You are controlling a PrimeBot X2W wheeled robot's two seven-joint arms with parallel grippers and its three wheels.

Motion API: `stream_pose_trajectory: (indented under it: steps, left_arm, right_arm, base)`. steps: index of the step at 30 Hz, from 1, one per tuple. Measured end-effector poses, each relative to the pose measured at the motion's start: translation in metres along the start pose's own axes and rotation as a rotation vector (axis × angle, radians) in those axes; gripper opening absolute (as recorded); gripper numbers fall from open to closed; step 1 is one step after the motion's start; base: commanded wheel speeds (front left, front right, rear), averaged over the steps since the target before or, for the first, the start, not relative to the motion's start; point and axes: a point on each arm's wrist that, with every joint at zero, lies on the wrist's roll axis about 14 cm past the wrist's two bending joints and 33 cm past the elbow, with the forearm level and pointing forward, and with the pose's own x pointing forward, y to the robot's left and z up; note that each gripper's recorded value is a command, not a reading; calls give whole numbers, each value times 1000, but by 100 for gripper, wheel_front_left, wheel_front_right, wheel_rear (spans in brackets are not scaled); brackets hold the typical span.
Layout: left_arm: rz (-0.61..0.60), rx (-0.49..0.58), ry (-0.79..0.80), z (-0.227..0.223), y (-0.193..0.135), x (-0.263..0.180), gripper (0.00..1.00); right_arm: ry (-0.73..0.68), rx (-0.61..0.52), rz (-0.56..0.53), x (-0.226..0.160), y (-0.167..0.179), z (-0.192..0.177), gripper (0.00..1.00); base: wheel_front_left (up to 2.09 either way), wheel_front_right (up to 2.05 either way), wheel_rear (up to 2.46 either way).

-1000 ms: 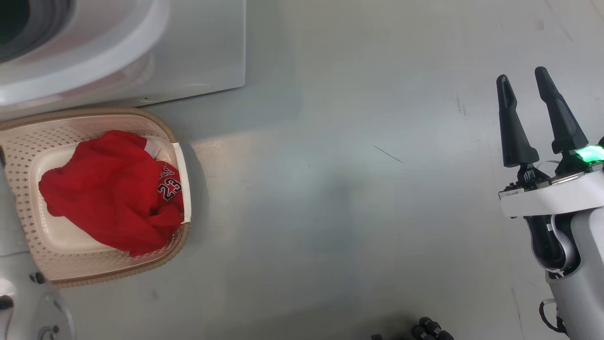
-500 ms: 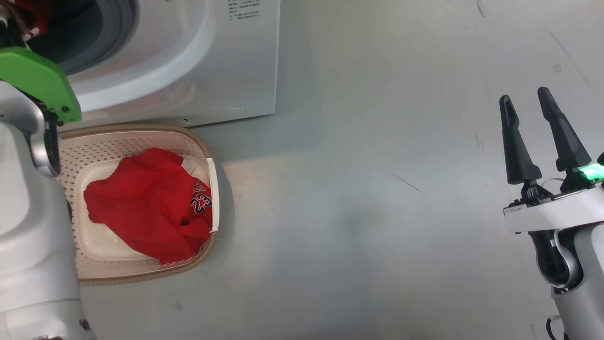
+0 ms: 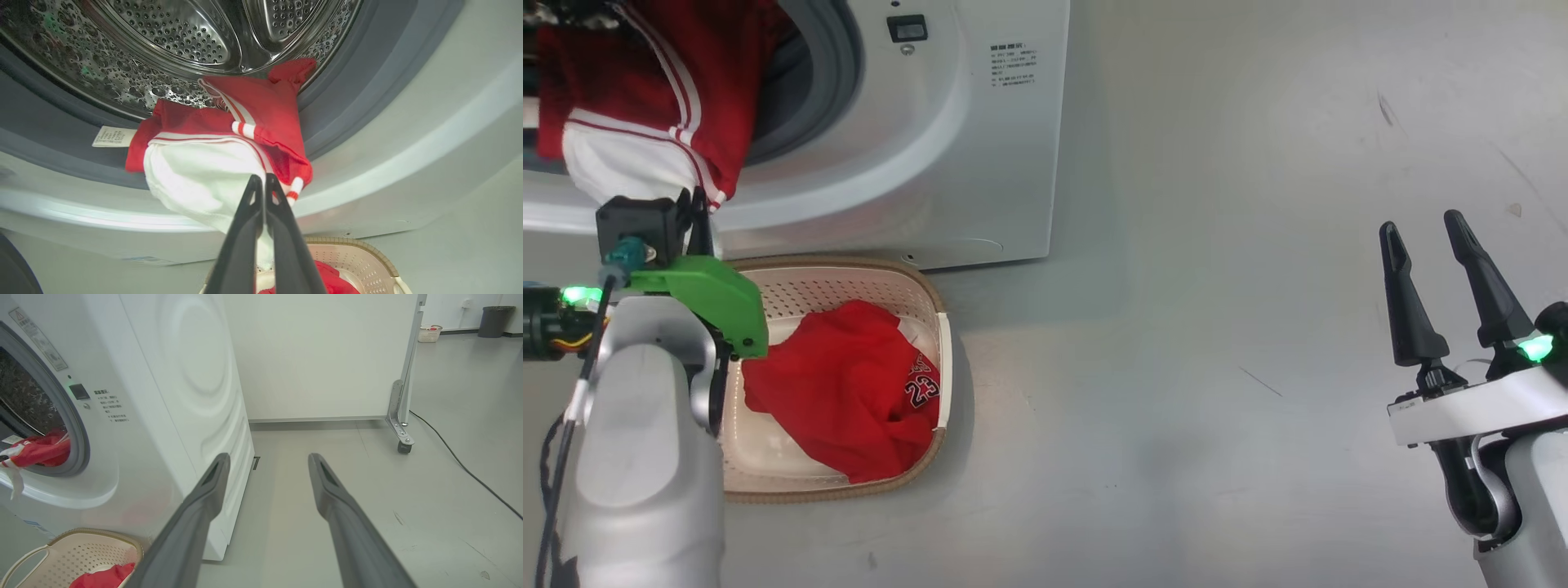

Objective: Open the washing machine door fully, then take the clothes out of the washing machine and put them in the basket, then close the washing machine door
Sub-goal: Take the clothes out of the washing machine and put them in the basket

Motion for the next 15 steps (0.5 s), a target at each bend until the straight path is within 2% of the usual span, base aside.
stream_pose_trajectory:
  steps: [6,10,15]
  left_arm:
    - [29,-57,-81,7,12,-29,0]
    - [32,-47,-116,8,14,-49,0]
    - [19,-34,-233,31,13,-68,0]
  right_arm:
    - [-12,7,27,-8,16,4,100]
    - [-21,14,41,-14,25,7,100]
    - [-33,19,65,-19,37,11,100]
  base:
    - [0,0,0]
    - [0,0,0]
    - [0,0,0]
